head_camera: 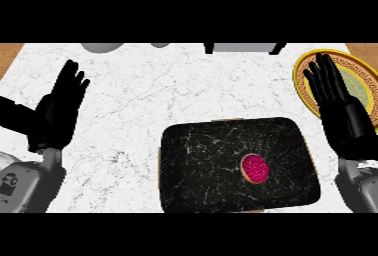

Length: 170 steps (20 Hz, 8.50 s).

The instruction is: Pick the cupcake from the tray and place it in the plate

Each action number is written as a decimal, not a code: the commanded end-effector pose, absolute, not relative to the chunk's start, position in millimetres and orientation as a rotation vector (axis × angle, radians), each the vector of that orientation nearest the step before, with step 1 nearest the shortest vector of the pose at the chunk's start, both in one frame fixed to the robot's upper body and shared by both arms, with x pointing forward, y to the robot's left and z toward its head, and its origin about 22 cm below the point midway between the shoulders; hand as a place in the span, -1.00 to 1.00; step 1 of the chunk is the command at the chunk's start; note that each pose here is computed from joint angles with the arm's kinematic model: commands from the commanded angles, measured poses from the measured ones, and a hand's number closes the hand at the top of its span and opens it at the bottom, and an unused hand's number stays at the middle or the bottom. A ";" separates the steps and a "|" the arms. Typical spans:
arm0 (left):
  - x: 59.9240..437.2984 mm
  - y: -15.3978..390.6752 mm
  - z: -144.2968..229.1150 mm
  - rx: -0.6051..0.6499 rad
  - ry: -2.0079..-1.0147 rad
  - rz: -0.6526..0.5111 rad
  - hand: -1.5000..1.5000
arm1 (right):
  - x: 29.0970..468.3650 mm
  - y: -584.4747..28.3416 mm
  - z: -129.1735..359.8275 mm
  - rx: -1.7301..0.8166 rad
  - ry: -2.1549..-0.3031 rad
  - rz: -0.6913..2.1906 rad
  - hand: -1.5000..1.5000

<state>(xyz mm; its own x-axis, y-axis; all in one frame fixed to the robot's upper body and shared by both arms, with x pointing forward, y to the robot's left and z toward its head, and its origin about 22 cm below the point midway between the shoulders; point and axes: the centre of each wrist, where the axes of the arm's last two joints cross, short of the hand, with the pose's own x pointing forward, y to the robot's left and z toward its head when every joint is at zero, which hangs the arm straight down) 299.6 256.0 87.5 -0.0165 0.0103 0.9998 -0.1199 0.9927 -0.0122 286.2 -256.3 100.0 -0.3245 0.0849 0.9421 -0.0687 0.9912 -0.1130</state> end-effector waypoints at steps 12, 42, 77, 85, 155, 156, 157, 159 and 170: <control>224.2 322.2 3.7 0.484 -1.487 -0.277 0.00 | 230.3 -205.3 71.9 -0.284 -1.920 -0.630 -1.00; 221.4 333.6 -6.0 0.454 -1.511 -0.311 0.00 | 169.7 -236.1 130.7 -0.365 -1.255 0.361 -1.00; 207.4 333.0 3.7 0.467 -1.525 -0.280 0.00 | 232.0 -217.5 39.5 -0.254 -1.016 0.694 -1.00; 215.7 338.7 -9.7 0.476 -1.508 -0.291 0.00 | 234.2 -197.7 10.9 -0.220 -1.123 0.673 1.00; 241.7 323.8 10.7 0.418 -1.543 -0.330 0.00 | 379.7 -458.8 110.3 -0.339 -1.543 0.960 -1.00; 233.7 323.6 -8.6 0.413 -1.559 -0.344 0.00 | 379.5 -459.1 107.6 -0.388 -1.539 0.958 -1.00; 236.0 325.0 3.2 0.414 -1.553 -0.352 0.00 | 370.0 -469.8 101.5 -0.399 -1.515 0.960 -1.00; 239.3 311.1 5.1 0.416 -1.564 -0.332 0.00 | 372.9 -460.5 89.5 -0.374 -1.553 0.930 -1.00; 232.6 319.6 2.4 0.428 -1.576 -0.331 0.00 | 354.1 -504.6 128.3 -0.341 -1.744 0.406 -1.00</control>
<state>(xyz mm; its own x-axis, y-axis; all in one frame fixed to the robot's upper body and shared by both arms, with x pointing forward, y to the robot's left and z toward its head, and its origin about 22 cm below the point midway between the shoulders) 237.4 319.5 7.4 -0.0321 -0.4596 0.8876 -0.0610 0.8873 0.4572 367.9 -485.8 122.9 -0.2039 0.5258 0.8258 -0.0522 0.8365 -0.5455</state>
